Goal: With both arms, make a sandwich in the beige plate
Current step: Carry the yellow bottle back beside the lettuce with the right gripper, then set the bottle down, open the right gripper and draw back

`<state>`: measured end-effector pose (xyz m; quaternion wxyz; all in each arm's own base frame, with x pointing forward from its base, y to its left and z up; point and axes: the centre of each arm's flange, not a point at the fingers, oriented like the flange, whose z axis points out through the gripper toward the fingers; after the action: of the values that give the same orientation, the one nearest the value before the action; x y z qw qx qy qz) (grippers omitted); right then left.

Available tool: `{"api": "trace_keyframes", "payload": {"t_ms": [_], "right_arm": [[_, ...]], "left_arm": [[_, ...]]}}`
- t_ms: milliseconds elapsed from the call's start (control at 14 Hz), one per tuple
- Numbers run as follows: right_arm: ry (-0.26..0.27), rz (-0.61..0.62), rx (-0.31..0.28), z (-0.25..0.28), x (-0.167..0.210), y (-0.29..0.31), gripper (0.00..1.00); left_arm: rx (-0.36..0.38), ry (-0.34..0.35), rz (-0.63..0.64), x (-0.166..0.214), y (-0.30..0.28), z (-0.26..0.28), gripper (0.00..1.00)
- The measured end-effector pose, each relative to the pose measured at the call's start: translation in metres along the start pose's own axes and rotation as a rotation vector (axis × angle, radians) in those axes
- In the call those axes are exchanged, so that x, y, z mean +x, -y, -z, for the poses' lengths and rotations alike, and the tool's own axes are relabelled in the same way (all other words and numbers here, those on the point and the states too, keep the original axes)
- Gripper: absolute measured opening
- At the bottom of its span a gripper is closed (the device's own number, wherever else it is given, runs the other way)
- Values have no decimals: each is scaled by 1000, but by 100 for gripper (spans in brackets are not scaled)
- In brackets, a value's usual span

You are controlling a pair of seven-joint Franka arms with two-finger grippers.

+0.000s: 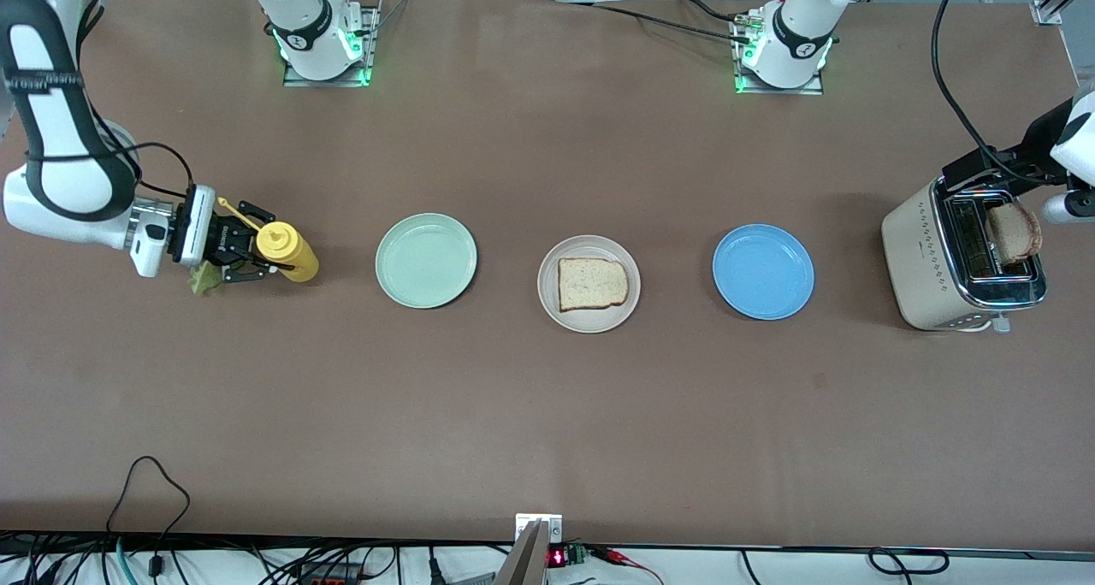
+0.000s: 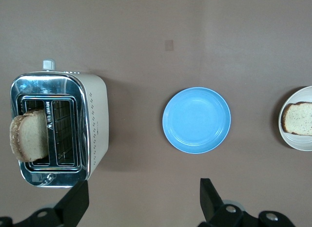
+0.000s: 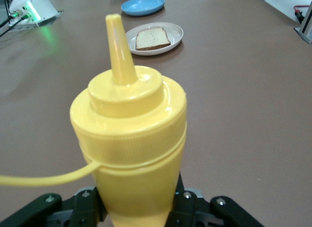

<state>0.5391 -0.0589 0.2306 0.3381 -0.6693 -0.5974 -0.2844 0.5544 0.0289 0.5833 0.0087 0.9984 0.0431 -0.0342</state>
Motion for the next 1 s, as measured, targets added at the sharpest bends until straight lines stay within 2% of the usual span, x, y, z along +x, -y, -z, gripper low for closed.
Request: {"api": "trace_keyframes", "payload": {"t_ms": [143,499,784,927,998], "right_arm": [[-56,7,6,-12,-27,3,49],[-151,-7,14,-29,-70,12,48],[-162,-8,15,-30,-72,12,48],[-163,-8,17,-31,-72,12,63],[-164,-9,18,-31,-72,12,75]], "left_arm": [[0,0,1,0,0,0,100],[0,0,2,0,1,0,100],[0,0,2,0,1,0,100],[0,0,2,0,1,0,100],[0,0,2,0,1,0,100]]}}
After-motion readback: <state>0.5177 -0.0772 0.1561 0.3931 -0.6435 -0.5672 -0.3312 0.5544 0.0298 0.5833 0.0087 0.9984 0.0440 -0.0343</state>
